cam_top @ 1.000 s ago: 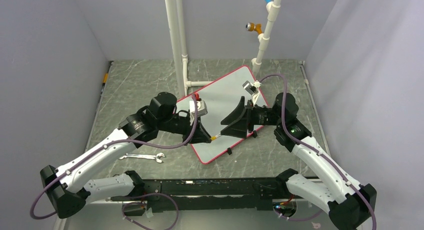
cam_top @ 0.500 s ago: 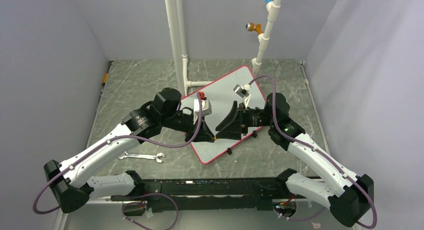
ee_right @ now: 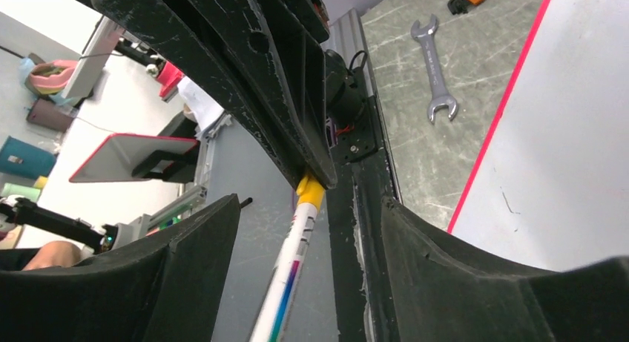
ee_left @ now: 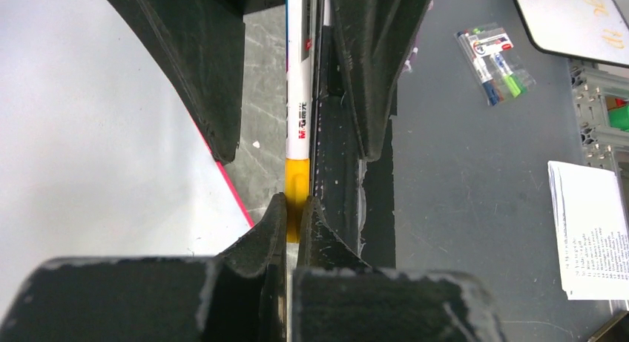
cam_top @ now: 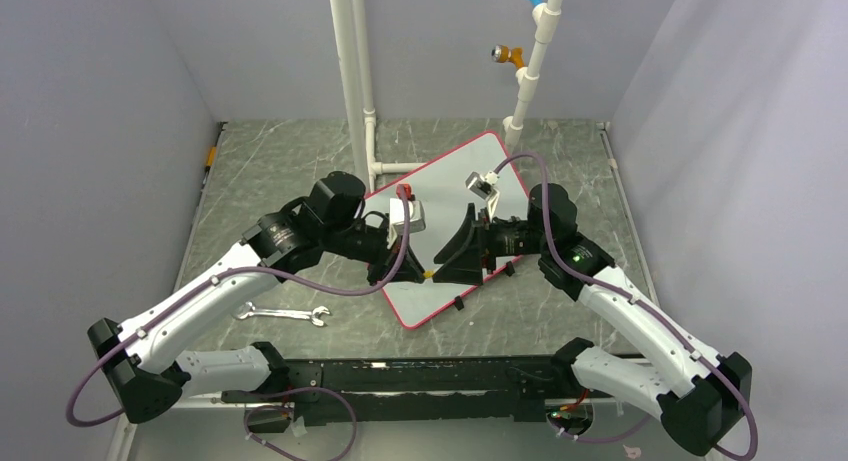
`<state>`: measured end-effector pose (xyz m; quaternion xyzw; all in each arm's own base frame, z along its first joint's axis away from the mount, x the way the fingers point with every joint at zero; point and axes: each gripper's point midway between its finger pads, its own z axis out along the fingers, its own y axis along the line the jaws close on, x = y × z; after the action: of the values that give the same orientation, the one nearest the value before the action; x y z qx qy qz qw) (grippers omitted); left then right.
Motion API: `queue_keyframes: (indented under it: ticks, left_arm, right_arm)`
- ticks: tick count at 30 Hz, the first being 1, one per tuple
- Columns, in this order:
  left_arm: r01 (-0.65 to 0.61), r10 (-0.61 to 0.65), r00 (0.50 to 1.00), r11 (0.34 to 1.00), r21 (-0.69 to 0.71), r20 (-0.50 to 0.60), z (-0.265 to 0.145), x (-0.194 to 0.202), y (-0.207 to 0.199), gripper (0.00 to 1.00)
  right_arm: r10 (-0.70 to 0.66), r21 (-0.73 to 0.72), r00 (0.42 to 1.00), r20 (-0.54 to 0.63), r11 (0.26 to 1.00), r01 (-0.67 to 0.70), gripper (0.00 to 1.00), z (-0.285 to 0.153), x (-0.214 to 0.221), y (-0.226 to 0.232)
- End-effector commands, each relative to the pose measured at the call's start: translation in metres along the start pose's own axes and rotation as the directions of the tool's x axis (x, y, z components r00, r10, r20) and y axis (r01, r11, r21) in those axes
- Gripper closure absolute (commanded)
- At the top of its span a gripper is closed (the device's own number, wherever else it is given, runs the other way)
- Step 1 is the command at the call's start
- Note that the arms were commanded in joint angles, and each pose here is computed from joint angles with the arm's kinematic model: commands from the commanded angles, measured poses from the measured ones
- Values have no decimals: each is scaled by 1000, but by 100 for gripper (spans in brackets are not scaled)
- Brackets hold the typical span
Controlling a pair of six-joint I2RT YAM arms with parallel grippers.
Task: Write a sentence on the whiteboard
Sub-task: Open the whiteboard marker at the center of the board.
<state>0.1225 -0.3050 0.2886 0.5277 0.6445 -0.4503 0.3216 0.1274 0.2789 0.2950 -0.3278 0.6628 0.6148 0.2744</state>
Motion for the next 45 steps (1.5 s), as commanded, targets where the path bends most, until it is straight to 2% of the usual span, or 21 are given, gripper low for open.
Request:
queue_keyframes:
  ticks: [1, 5, 10, 13, 15, 25, 28, 35, 45]
  left_arm:
    - [-35, 35, 999, 999, -25, -7, -5, -6, 2, 100]
    - [-41, 41, 999, 999, -31, 0, -6, -7, 2, 100]
    - [-41, 40, 999, 998, -42, -21, -7, -4, 4, 100]
    - [-46, 45, 999, 998, -40, -25, -9, -4, 3, 100]
    - [-49, 48, 998, 998, -41, -30, -10, -3, 2, 100]
    - [-47, 42, 997, 997, -64, -71, -13, 5, 5, 100]
    - [-52, 47, 997, 996, -70, -66, -14, 3, 6, 100]
    - [-57, 52, 997, 995, -80, -65, -14, -1, 8, 100]
    - [-66, 59, 994, 994, -82, -89, -12, 0, 12, 100]
  right_arm:
    - [-98, 3, 995, 25, 995, 98, 25, -5, -17, 16]
    - [-103, 1, 994, 31, 995, 103, 27, -6, -20, 18]
    - [-91, 10, 996, 20, 996, 90, 46, -4, -18, 15]
    - [-85, 18, 996, 11, 996, 85, 52, -5, -16, 12]
    - [-85, 22, 996, 8, 996, 84, 52, -4, -15, 11]
    - [-102, 45, 994, -31, 994, 104, 36, -5, -16, 8]
    - [-100, 40, 994, -40, 994, 102, 36, -5, -16, 9]
    - [-78, 32, 995, -59, 996, 80, 48, -4, -11, 6]
    - [-60, 31, 996, -66, 998, 62, 53, -1, -8, 0]
